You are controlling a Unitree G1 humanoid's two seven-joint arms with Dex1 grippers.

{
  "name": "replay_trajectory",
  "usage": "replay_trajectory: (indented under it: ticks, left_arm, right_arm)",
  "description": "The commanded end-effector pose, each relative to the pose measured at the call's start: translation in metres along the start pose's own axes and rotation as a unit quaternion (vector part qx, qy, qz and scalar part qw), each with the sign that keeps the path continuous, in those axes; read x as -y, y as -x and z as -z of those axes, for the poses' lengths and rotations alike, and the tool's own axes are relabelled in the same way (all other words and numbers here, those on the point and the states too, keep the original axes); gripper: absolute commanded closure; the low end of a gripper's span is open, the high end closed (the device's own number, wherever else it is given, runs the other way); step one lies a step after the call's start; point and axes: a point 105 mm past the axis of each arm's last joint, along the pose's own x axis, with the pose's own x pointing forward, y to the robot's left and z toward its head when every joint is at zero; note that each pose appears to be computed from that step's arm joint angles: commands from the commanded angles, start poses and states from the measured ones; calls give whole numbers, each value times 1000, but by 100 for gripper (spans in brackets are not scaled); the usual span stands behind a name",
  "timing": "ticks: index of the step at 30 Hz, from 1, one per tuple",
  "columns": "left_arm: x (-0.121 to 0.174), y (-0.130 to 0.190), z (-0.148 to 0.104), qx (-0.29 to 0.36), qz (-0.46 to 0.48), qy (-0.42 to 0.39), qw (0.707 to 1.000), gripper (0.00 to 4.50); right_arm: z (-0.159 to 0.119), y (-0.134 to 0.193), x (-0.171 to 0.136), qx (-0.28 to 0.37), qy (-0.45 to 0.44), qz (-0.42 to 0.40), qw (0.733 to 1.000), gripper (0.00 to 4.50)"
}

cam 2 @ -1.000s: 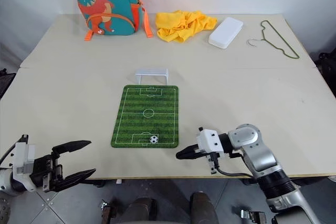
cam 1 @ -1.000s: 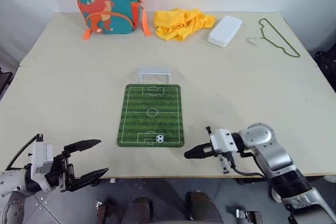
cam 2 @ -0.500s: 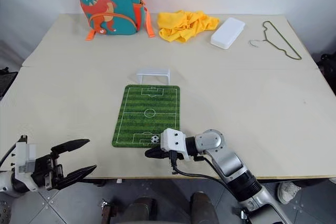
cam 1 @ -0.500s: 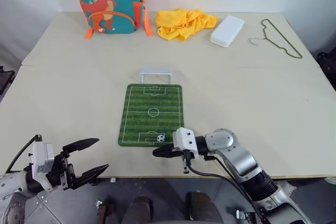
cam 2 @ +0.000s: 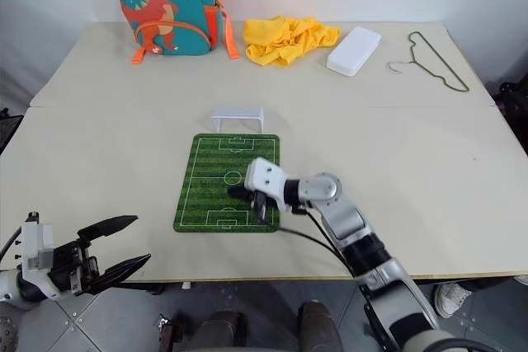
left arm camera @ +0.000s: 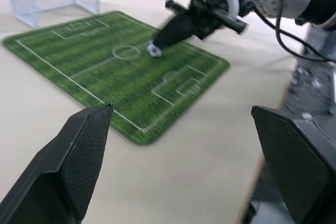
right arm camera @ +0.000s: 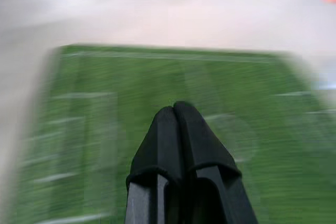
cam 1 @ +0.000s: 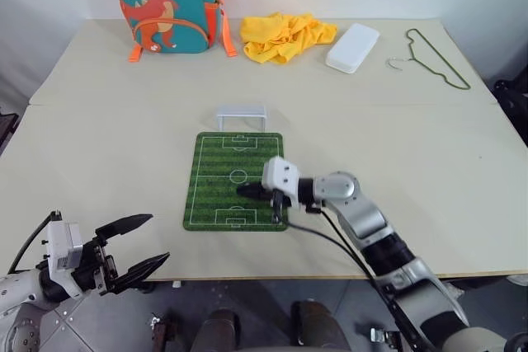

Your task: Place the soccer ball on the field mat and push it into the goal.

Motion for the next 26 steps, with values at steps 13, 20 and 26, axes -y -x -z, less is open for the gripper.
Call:
replay_trajectory:
  ticks: [13, 20, 26]
  left_arm:
    - [-40, -3, -18, 44, -145, -43, 987, 0]
    - [-49, -3, -18, 31, -178, -66, 981, 0]
    - [-47, -3, -15, 11, -166, -80, 983, 0]
  right_arm:
    - [-1, 113, 19, 99, -15, 92, 991, 448]
    - [18, 187, 31, 26, -22, 145, 989, 448]
    - [26, 203, 23, 4, -30, 144, 989, 448]
